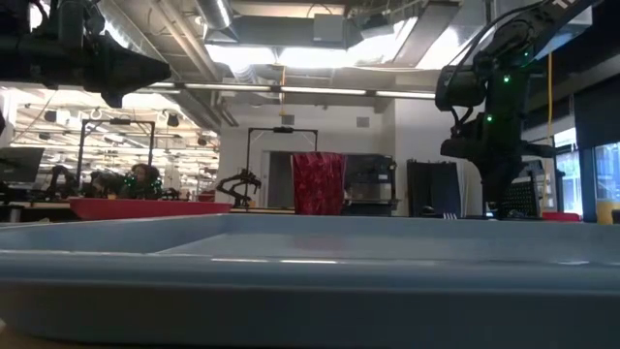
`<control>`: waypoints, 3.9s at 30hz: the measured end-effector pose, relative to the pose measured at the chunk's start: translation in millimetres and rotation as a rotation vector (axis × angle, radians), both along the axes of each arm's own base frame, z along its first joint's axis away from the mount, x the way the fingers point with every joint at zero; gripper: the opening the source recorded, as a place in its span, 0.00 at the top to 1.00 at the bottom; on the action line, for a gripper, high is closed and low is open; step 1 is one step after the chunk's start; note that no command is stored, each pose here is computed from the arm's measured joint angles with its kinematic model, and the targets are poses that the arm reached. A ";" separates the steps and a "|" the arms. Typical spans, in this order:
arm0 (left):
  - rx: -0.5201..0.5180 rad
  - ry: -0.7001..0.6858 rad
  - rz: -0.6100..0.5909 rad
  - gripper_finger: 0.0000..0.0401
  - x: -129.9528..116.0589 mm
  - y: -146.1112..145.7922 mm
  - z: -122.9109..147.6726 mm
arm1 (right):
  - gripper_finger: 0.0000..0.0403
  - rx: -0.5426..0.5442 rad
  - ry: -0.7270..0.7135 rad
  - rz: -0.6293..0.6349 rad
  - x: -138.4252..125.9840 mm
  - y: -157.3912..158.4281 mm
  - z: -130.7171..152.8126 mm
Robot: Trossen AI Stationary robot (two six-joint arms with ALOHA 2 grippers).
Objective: Pick and place plate/cup/fork/spoon on tray
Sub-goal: Put the orange spoon on the blue serving tray
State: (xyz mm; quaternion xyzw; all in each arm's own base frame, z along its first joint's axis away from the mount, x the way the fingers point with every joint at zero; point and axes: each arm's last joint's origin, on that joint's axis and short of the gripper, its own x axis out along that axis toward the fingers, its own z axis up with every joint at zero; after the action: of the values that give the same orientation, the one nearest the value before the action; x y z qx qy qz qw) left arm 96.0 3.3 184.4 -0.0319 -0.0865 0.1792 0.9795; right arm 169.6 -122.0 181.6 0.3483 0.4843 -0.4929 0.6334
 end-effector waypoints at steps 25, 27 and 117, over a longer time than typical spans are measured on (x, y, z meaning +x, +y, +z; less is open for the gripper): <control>0.003 0.014 -0.008 0.86 0.3 -0.2 -1.3 | 0.92 0.007 -0.086 -0.058 5.1 -1.9 1.3; 0.003 0.014 -0.008 0.86 0.3 -0.2 -1.3 | 0.92 0.000 -0.085 -0.057 5.2 -2.2 1.4; 0.003 0.013 -0.009 0.86 0.3 -0.3 -1.2 | 0.36 0.210 -0.007 -0.267 4.5 9.3 -53.2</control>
State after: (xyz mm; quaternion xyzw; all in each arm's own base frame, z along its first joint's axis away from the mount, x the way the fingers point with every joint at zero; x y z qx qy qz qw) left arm 96.3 3.1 183.2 -0.0299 -0.0802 0.1751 0.9808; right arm 174.0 -112.6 128.4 0.4754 0.4801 -0.5181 0.5244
